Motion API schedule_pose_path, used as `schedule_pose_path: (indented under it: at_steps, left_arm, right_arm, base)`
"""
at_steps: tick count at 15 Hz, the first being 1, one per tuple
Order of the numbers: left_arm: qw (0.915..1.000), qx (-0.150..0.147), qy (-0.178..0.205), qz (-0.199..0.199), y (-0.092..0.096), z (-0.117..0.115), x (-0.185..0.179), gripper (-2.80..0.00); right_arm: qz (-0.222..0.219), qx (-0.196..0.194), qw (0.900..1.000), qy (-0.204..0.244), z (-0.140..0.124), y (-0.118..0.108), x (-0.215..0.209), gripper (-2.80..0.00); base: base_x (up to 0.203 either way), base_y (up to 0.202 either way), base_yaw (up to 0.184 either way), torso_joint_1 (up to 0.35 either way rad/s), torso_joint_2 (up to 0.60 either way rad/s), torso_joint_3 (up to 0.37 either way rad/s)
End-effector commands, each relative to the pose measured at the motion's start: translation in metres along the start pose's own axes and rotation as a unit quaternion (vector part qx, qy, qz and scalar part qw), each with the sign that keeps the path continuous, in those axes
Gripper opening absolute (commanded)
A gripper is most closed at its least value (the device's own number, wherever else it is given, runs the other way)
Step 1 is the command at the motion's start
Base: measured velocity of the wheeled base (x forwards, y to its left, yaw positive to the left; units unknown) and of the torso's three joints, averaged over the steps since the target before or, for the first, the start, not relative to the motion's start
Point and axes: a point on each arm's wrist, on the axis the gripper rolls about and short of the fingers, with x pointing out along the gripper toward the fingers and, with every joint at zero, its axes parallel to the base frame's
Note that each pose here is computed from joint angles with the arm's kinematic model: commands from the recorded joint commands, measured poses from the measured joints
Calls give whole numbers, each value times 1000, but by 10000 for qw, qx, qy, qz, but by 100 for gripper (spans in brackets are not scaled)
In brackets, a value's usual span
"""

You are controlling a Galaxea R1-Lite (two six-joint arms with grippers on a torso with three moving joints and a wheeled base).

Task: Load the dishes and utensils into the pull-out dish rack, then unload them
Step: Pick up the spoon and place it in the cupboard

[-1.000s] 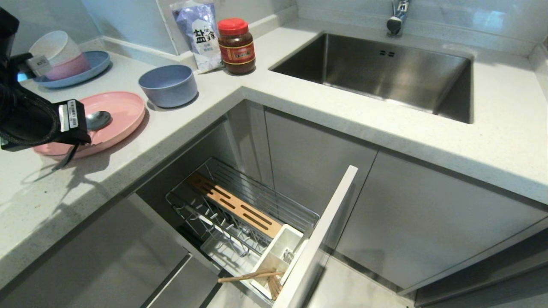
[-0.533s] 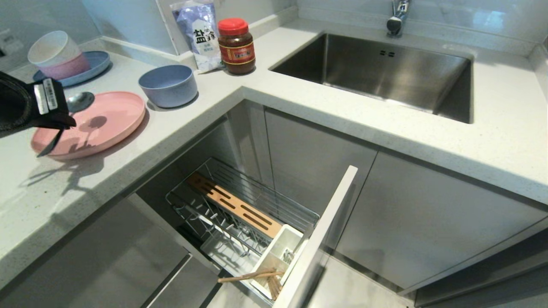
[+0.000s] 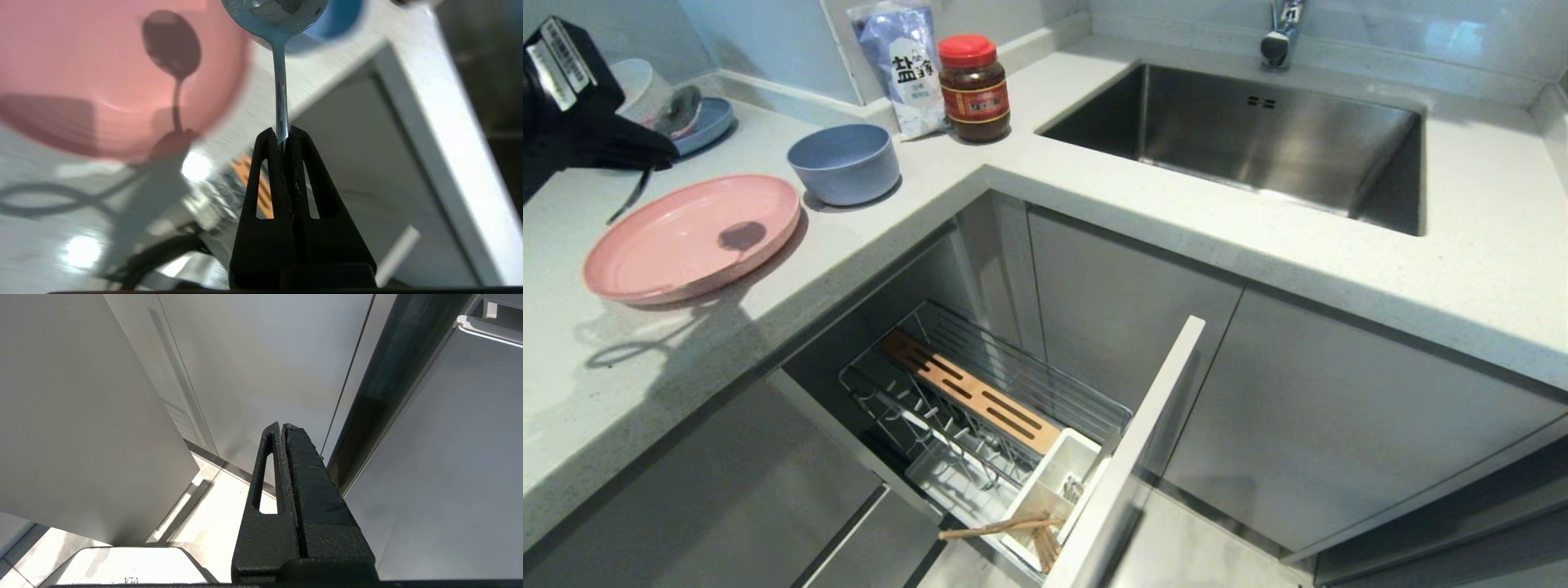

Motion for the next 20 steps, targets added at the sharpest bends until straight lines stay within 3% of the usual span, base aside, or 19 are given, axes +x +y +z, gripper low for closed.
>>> schedule_pose_path:
  at_steps: [1,3,6,10,15,20]
  left_arm:
    - [9980,-69,274,-565,-16,-13,-16,-280]
    - [9931,85,864,-784,-26,-30,-22,-280]
    - [9757,457,1963,-860,-29,-50,-13,-280]
    - [9375,1272,3069,-1038,-26,-69,-3,-280]
    - [9003,1917,3842,-719,-27,-101,38,-280]
    - [8525,2707,4420,-684,-37,-135,67,-280]
  right_arm:
    - [4,0,10000,-19,0,0,0,-280]
    - [6,0,10000,-19,0,0,0,-280]
    - [-1,0,10000,-11,-1,0,0,-280]
    - [1,0,10000,-13,0,0,0,-280]
    - [5,0,10000,-12,-1,0,0,-280]
    - [6,0,10000,-12,-1,0,0,-280]
  base:
    - [0,0,0,0,0,0]
    - [0,0,0,0,0,0]
    - [0,0,0,0,0,0]
    - [0,0,0,0,0,0]
    - [0,0,0,0,0,0]
    - [0,0,0,0,0,0]
